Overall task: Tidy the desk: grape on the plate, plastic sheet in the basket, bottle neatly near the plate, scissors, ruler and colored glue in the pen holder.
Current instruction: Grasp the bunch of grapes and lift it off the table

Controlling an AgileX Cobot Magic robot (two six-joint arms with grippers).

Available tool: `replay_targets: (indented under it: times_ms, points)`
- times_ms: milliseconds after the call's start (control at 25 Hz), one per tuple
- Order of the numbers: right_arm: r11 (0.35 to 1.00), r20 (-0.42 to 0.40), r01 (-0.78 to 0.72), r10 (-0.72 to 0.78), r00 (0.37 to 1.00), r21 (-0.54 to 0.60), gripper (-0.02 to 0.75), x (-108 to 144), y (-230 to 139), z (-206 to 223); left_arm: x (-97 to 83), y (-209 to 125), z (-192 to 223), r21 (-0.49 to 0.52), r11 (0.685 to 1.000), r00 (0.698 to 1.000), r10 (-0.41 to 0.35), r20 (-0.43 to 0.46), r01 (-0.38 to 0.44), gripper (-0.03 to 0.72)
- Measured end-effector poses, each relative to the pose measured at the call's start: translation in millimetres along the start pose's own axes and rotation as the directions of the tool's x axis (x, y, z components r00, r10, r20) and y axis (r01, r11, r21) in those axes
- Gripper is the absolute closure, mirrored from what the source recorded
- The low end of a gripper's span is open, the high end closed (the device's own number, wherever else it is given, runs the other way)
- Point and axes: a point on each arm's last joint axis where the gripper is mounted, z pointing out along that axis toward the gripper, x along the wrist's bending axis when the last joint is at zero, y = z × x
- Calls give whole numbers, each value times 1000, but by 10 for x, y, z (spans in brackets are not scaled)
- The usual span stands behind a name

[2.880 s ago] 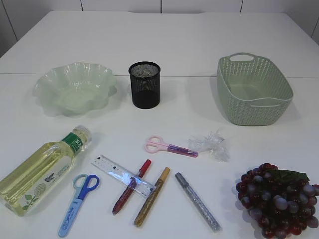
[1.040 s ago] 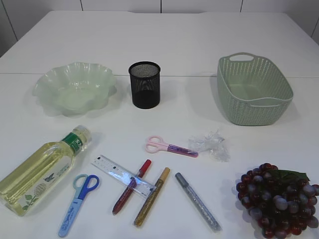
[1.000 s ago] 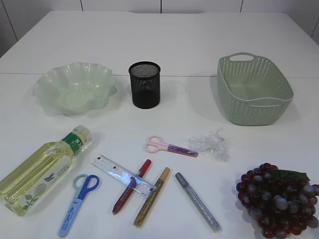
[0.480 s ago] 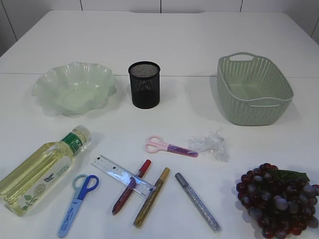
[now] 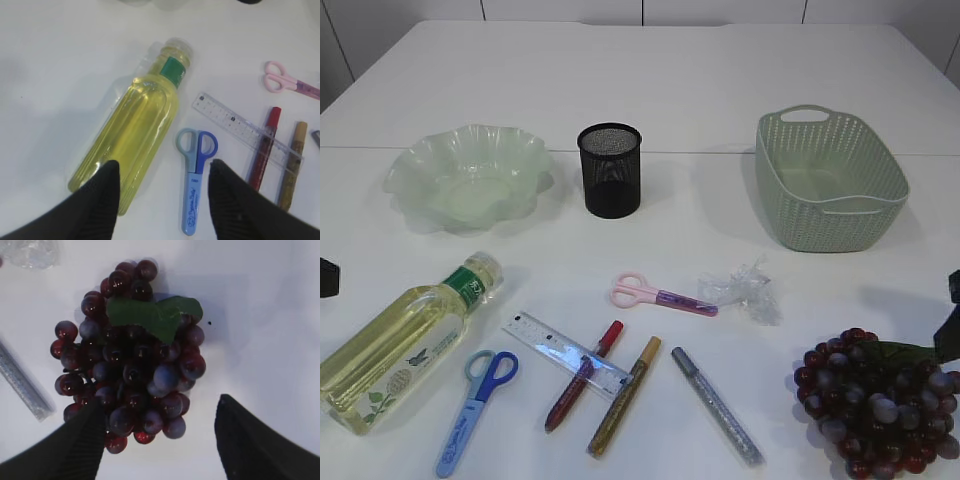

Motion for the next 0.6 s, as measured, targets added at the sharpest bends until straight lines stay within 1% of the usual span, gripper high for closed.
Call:
replay_targets:
  times_ms: [120,200,320,400,600]
  points:
    - [999,9,19,-20,1000,48,207,-8,135,157,-21,59,82,56,998,1000,0,-11,1,273]
    - [996,12,34,-35,999,78,202,-12,219,253,-38,108,119,80,997,1000,20,-14,-19,273]
    - [991,8,73,-74,997,113,136,-21,297,382,-57,164,160,108,994,999,30,-18,-28,273]
    - [986,4,95,-96,995,140,90,-31,320,468,-68,193,160,108,994,999,33,-17,-31,273]
    - [979,4,100,-102,995,176,76,-56,349,626,-74,201,156,114,993,999,36,-15,-34,273]
